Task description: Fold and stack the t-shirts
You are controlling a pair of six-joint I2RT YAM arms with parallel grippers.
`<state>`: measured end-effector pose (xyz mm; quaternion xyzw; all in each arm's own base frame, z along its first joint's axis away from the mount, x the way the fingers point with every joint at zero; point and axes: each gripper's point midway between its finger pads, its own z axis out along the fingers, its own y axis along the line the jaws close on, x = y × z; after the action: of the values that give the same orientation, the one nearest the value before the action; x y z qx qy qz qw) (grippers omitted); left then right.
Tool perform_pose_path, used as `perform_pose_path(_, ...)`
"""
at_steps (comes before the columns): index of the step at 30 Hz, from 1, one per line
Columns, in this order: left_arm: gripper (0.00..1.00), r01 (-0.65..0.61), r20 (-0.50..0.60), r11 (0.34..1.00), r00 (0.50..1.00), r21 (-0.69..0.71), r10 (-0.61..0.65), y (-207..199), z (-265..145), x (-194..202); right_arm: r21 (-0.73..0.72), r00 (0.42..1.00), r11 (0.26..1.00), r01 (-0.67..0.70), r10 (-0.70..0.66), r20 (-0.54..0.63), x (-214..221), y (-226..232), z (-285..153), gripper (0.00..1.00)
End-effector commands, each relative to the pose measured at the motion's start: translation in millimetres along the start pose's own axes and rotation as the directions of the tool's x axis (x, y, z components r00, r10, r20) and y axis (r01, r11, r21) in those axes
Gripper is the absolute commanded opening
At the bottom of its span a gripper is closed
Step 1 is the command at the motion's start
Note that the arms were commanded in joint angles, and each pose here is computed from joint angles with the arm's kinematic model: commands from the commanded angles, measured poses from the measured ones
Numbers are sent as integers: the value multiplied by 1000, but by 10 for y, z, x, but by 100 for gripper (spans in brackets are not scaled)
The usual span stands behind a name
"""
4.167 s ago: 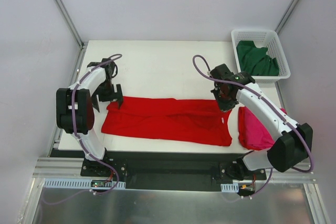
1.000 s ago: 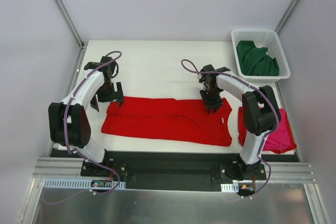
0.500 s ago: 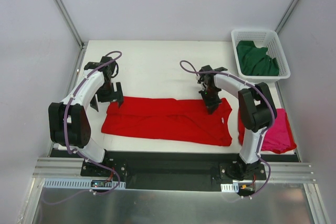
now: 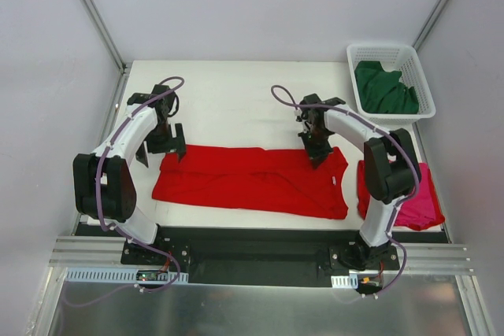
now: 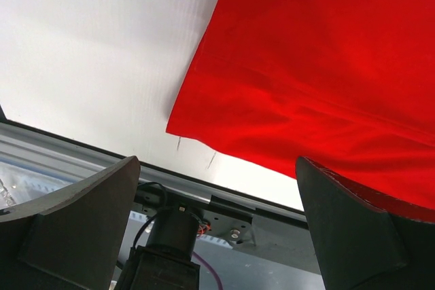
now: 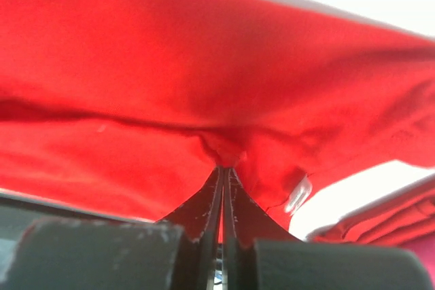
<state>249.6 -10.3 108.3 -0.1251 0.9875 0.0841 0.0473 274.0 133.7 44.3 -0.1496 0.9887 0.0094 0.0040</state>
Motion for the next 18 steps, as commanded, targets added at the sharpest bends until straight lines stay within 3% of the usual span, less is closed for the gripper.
perform_pose_path(1, 99, -3, -18, 1000, 1000, -8, 3, -7, -26, 36, -53, 996, 999, 13, -8, 91, 3, 191, -475, 1)
perform_pose_path(18, 99, -4, -14, 1000, 1000, -4, 4, -34, -24, -1, -94, 989, 985, 144, -141, 30, 788, 764, -502, 1)
